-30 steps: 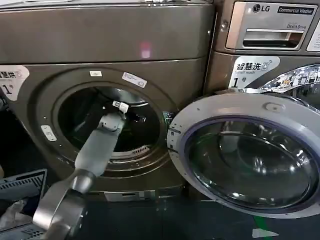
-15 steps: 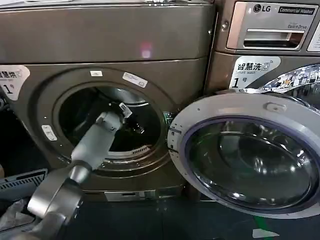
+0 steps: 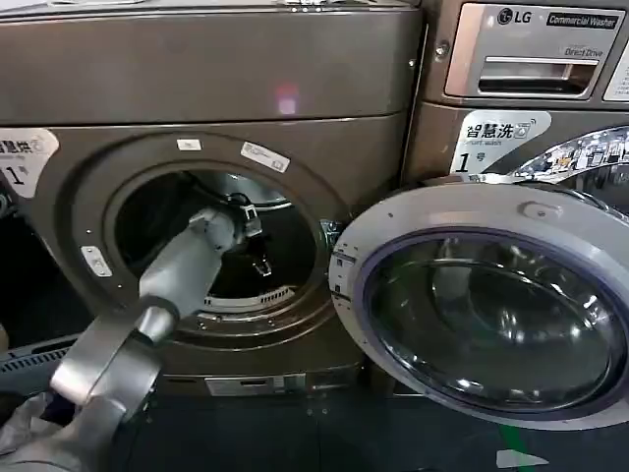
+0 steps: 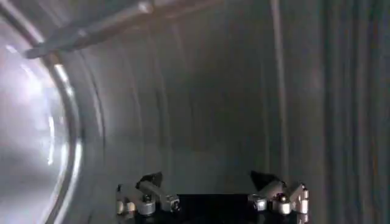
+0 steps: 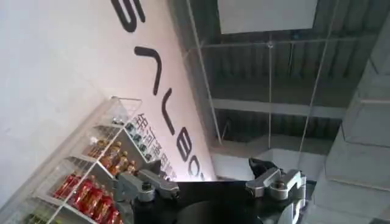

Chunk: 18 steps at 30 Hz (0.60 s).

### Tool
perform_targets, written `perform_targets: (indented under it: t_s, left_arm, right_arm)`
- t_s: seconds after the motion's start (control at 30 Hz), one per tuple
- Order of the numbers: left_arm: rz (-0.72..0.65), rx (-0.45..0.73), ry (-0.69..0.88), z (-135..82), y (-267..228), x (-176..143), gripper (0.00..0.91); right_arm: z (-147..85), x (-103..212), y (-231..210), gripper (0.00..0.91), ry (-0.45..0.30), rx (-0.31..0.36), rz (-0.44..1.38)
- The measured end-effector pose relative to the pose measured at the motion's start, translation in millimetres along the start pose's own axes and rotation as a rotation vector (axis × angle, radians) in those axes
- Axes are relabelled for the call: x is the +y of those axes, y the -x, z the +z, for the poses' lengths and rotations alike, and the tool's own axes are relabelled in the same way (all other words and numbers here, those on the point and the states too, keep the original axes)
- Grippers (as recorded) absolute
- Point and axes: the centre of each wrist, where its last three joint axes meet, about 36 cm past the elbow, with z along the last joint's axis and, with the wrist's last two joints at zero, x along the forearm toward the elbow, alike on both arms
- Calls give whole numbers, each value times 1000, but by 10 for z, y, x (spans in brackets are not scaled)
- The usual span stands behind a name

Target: Grasp the clothes from the dryer.

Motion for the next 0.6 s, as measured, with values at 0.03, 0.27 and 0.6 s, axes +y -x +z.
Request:
perform_targets:
  t_s: [0.03, 0.27, 0.6]
  left_arm:
    - [7, 10, 9, 11, -6, 5, 907]
    - [62, 71, 78, 9, -38, 51, 907]
    - [140, 125, 136, 65, -121, 126, 907]
  right_arm:
    - [0, 6, 1, 907, 0, 0, -2]
    - [-3, 18, 4, 907, -3, 3, -5]
    - [0, 14, 7, 907, -9, 9, -3]
